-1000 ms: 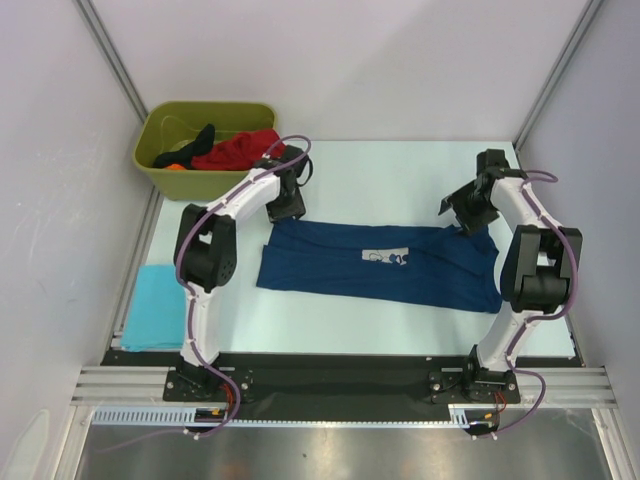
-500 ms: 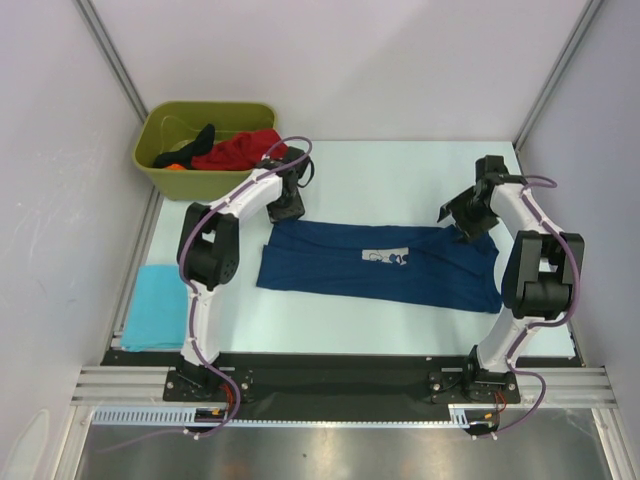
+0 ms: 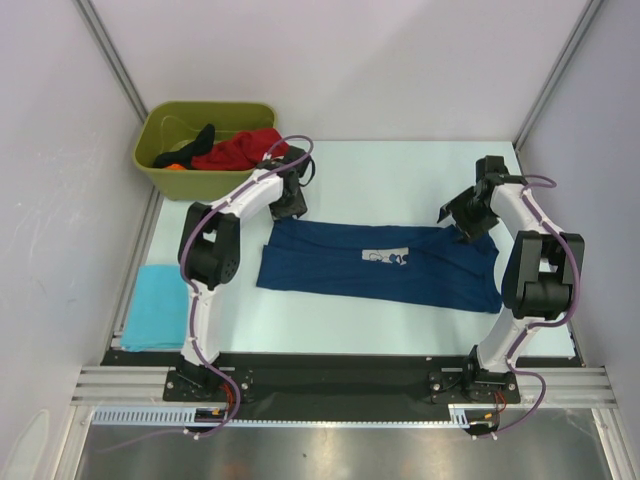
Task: Fold and stack the t-shirts
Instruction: Fold the tshirt
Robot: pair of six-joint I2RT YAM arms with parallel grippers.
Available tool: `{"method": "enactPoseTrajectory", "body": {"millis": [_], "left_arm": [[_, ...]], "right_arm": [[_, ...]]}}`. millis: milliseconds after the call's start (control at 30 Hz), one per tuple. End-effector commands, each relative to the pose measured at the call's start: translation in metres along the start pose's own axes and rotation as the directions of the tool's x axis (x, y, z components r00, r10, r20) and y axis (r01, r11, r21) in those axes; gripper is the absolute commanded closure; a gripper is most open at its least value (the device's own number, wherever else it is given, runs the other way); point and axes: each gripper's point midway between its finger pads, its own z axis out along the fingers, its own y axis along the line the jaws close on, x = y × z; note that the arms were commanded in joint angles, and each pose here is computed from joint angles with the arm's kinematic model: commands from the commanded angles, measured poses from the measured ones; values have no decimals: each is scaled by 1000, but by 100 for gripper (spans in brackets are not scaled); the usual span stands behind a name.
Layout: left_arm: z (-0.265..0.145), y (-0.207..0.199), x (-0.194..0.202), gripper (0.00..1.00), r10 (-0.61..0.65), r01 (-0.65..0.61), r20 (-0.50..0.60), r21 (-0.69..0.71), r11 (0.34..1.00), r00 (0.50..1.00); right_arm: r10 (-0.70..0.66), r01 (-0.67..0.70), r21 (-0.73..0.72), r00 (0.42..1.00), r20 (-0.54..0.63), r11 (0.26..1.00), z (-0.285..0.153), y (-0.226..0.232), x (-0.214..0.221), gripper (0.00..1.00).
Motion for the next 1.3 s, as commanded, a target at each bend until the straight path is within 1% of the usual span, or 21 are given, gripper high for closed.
{"method": "enactPoseTrajectory", "body": {"millis": [0,67,133,167,267,433,467,567,700,800,833,867,933,1267], "left_arm": [[11,-1,0,47,3,-3,-3,13,1000,1000],[14,2,3,47,9,-9,-11,-5,1000,1000],[16,5,4,50,8,-9,-14,-15,1000,1000],[15,6,3,57,9,-9,-9,-15,1000,1000],[13,8,-1,65,13,-13,14,-18,1000,1000],[12,11,-2,66,36,-35,16,-36,999,999],[13,12,-2,68,37,-36,14,-39,999,999],[7,15,-3,82,40,-39,25,-45,998,999],[-3,26,-2,83,38,-35,45,-61,998,998],[-6,37,12,84,38,-36,26,-70,997,999],[-6,37,13,85,32,-30,29,-66,997,999],[-10,39,14,90,29,-27,30,-65,998,999],[-9,43,19,93,26,-24,23,-74,997,999],[-17,56,19,96,18,-12,49,-105,994,999]], "right_arm": [[-20,20,-23,1000,7,1000,-7,3,-1,31],[-21,21,-22,1000,7,1000,-6,2,-1,31],[-21,21,-21,1000,8,1000,-6,1,-1,31],[-21,21,-21,1000,9,1000,-5,1,-2,31],[-20,20,-25,1000,4,999,-4,1,-1,31],[-19,19,-33,1000,-3,999,-2,1,-1,31],[-19,19,-32,1000,-4,999,-1,1,-1,31],[-24,23,-31,1000,-2,999,-1,1,-2,31],[-29,29,-31,1000,1,999,-1,-1,-3,31],[-26,26,-33,1000,1,999,0,-1,-4,31],[-27,27,-34,1000,0,999,0,-1,-4,31],[-23,23,-33,1000,-3,999,1,-1,-3,31],[-26,26,-35,1000,-5,999,2,-1,-3,31],[-36,36,-23,999,-18,999,6,-8,3,31]]}}
